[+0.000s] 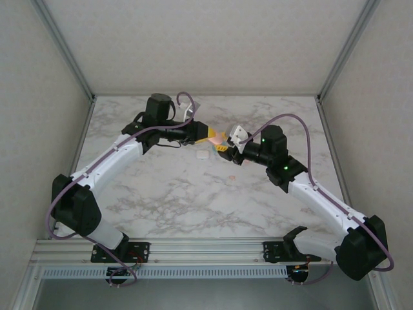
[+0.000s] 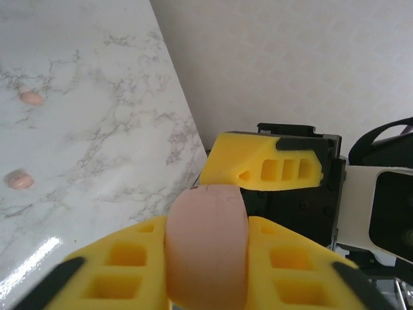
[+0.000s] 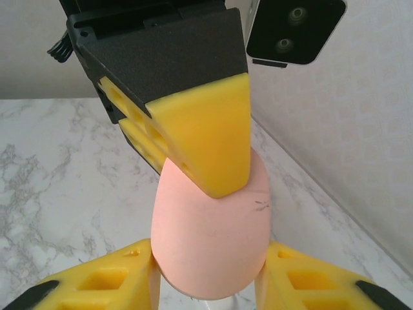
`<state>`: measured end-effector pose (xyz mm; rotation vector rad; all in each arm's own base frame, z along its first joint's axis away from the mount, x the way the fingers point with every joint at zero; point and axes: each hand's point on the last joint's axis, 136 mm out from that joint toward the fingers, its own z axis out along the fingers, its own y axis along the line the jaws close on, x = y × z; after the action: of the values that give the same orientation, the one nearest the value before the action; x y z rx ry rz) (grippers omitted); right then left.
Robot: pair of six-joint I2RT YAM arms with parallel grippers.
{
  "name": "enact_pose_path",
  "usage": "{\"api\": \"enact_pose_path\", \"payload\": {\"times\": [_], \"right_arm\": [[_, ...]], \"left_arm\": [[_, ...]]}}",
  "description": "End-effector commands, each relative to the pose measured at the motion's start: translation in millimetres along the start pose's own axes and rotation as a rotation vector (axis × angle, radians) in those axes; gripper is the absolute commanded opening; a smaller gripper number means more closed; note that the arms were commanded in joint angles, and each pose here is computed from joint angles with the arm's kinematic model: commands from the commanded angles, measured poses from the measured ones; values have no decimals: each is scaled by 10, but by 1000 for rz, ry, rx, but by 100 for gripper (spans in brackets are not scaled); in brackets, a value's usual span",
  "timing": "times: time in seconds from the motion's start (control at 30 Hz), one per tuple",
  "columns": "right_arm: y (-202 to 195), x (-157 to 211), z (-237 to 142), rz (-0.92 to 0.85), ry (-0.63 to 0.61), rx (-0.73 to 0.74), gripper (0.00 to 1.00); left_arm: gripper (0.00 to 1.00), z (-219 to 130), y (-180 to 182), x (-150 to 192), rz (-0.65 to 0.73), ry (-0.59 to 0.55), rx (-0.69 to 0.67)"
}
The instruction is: Insert wireless bluetooth earbuds into charging case
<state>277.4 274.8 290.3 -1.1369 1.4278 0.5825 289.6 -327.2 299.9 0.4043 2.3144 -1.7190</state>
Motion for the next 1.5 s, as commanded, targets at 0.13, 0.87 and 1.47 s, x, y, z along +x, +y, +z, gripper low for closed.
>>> {"api": "enact_pose_path", "payload": {"times": [0.13, 0.87, 1.47], "right_arm": [[6, -368, -112, 98, -52, -96, 35], [163, -662, -203, 212, -59, -367, 34], [85, -711, -182, 201, -108, -318, 33]], "left_arm": [[58, -235, -394, -50, 263, -94, -8], [62, -374, -534, 224, 1082, -62, 28], [54, -287, -548, 258, 1042, -4, 89]]}}
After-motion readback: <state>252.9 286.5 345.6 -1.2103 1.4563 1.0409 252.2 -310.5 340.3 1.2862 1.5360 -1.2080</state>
